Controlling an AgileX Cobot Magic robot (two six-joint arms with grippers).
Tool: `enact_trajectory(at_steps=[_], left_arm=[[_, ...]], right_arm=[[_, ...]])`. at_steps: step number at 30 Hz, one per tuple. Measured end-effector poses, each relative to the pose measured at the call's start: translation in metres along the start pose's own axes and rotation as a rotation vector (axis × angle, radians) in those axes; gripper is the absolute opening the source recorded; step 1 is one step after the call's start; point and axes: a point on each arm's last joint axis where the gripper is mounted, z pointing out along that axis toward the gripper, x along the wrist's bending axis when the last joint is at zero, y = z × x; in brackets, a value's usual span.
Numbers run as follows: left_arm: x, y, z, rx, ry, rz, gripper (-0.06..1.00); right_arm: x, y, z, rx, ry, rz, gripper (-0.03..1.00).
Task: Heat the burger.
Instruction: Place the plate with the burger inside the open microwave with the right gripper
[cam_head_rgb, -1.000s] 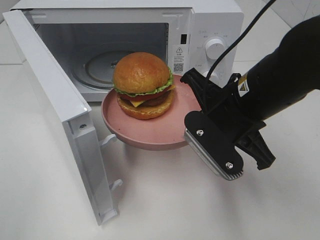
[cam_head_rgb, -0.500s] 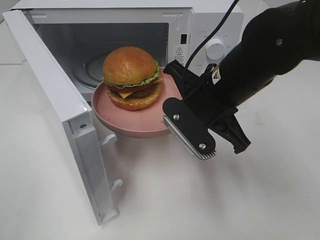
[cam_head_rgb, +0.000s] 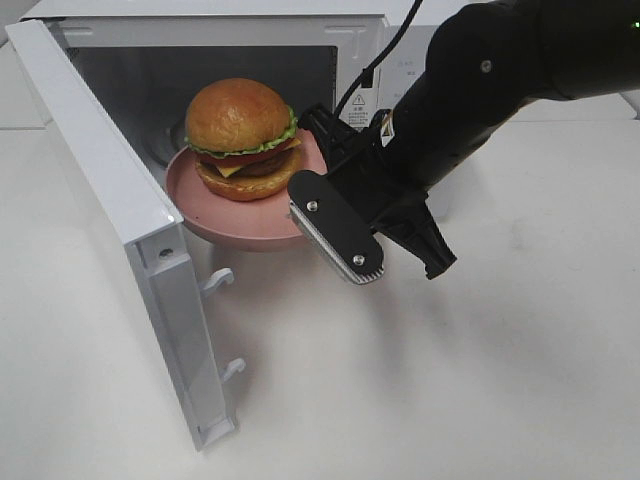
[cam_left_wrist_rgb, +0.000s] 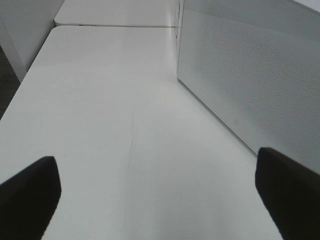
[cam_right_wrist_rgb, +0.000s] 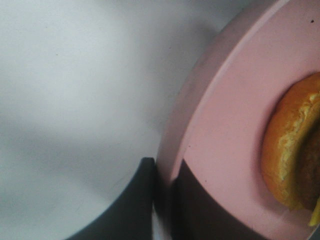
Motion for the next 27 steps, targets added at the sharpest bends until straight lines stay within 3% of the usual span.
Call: enact_trajectory(at_steps=[27], left_arm=[[0.0, 0.0, 0.0, 0.0, 0.0, 0.0, 0.99]], right_arm=[[-0.052, -0.007, 0.046, 0.003, -0.027, 0.05, 0.03]])
